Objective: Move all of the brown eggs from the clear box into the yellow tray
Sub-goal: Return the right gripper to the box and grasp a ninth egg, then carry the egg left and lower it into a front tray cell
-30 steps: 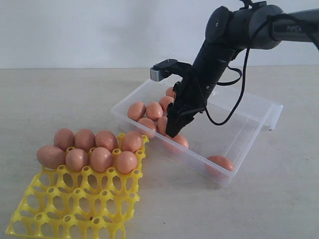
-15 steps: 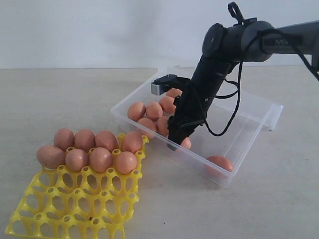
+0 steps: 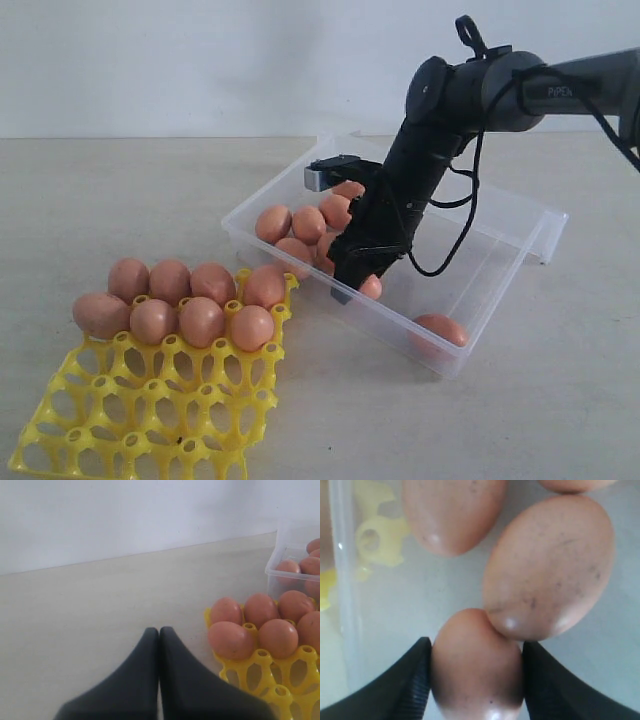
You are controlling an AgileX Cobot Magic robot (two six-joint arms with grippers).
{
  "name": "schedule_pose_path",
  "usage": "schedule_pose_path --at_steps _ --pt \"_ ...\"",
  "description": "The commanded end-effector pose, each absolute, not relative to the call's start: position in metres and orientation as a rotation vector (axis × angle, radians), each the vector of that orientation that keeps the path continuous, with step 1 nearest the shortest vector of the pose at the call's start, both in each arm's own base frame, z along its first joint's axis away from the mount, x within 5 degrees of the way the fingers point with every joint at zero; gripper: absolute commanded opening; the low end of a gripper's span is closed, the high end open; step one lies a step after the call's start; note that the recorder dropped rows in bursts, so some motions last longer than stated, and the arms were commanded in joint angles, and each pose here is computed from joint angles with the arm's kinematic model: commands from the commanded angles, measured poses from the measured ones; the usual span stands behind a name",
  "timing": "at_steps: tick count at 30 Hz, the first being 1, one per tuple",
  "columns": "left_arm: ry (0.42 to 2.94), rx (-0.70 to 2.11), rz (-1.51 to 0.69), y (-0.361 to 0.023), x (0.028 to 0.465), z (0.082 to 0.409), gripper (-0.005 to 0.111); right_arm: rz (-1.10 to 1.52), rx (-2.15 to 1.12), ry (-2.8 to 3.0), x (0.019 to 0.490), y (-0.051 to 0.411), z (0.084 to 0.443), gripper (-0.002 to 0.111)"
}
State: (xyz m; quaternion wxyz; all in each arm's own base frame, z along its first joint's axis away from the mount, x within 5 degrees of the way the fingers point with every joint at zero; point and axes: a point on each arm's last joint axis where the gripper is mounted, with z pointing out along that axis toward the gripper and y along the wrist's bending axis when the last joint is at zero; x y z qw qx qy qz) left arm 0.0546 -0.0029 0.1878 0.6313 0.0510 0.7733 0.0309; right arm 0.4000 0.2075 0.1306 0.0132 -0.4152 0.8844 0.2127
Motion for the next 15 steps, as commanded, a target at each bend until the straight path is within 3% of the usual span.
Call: schedule_pose_path --at_steps 1,5,10,15 --pt "1.763 0.125 0.072 -0.003 0.055 0.188 -0.004 0.451 -0.988 2.847 0.405 0.196 0.161 0.000" --pt "1.763 0.125 0.072 -0.003 0.055 0.188 -0.004 0.484 -0.806 2.727 0.392 0.192 0.208 0.000" --pt "1.763 0.125 0.072 -0.003 0.055 0.188 -0.004 0.500 -0.409 2.590 0.330 0.169 0.217 0.000" --pt "1.763 0.125 0.072 -0.003 0.055 0.188 -0.004 0.511 -0.373 2.197 0.276 0.187 0.239 0.000"
